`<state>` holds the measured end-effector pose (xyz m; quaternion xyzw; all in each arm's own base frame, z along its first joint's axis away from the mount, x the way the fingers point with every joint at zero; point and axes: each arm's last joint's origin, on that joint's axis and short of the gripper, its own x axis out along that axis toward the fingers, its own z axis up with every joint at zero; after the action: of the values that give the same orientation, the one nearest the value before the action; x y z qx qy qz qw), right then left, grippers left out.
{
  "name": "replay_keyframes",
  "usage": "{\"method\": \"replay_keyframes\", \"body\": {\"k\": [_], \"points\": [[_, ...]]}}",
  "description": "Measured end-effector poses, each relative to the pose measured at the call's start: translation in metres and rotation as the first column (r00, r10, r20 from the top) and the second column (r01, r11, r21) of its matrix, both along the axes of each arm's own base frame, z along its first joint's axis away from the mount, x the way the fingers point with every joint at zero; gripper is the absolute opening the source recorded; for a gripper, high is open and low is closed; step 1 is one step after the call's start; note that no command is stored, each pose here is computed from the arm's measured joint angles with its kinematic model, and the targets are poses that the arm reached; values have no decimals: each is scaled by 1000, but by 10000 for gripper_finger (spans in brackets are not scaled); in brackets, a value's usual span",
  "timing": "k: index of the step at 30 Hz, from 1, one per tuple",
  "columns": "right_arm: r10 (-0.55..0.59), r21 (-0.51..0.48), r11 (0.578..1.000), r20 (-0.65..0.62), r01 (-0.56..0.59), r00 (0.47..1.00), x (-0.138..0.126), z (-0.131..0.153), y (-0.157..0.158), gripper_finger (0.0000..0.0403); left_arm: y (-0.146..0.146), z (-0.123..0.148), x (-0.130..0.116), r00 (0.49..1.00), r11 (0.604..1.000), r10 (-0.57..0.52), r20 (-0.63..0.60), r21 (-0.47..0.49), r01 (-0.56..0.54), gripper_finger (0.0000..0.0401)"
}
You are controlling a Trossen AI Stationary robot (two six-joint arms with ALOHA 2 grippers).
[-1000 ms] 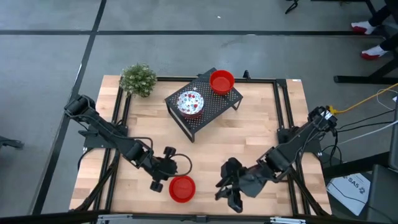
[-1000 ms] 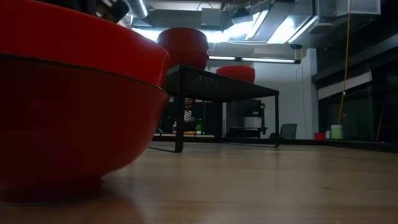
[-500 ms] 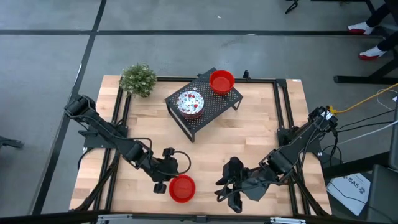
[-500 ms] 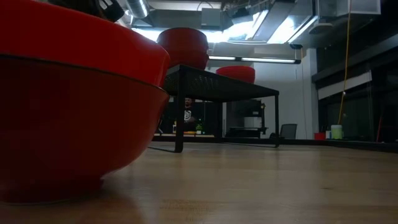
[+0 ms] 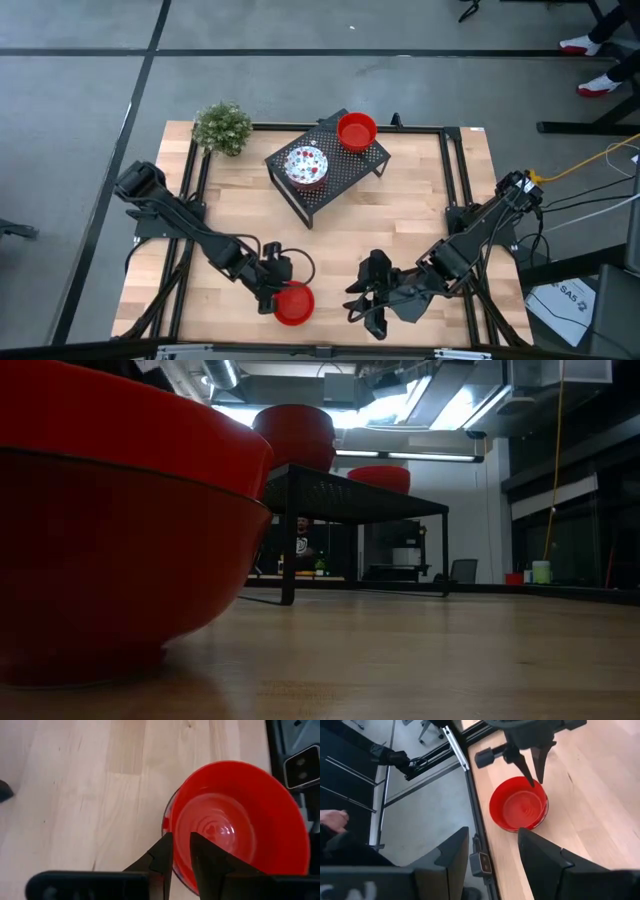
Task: Pick & Place Mini bowls
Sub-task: Stack the red bowl on the red bowl on the shelf
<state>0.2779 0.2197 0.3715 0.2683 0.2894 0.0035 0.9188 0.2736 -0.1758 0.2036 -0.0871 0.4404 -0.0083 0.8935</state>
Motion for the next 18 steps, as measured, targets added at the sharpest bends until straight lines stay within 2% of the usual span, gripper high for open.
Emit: {"method": "replay_keyframes", "body": {"k": [7,18], "points": [[-2,8,1000,5,2,1000,0,1,0,171,-2,-9,3,1000,1000,2,-26,20,-1,59],[-10,23,1000,2,10,1000,0,1,0,171,-2,-10,3,1000,1000,3,-25,26,-3,59]]}}
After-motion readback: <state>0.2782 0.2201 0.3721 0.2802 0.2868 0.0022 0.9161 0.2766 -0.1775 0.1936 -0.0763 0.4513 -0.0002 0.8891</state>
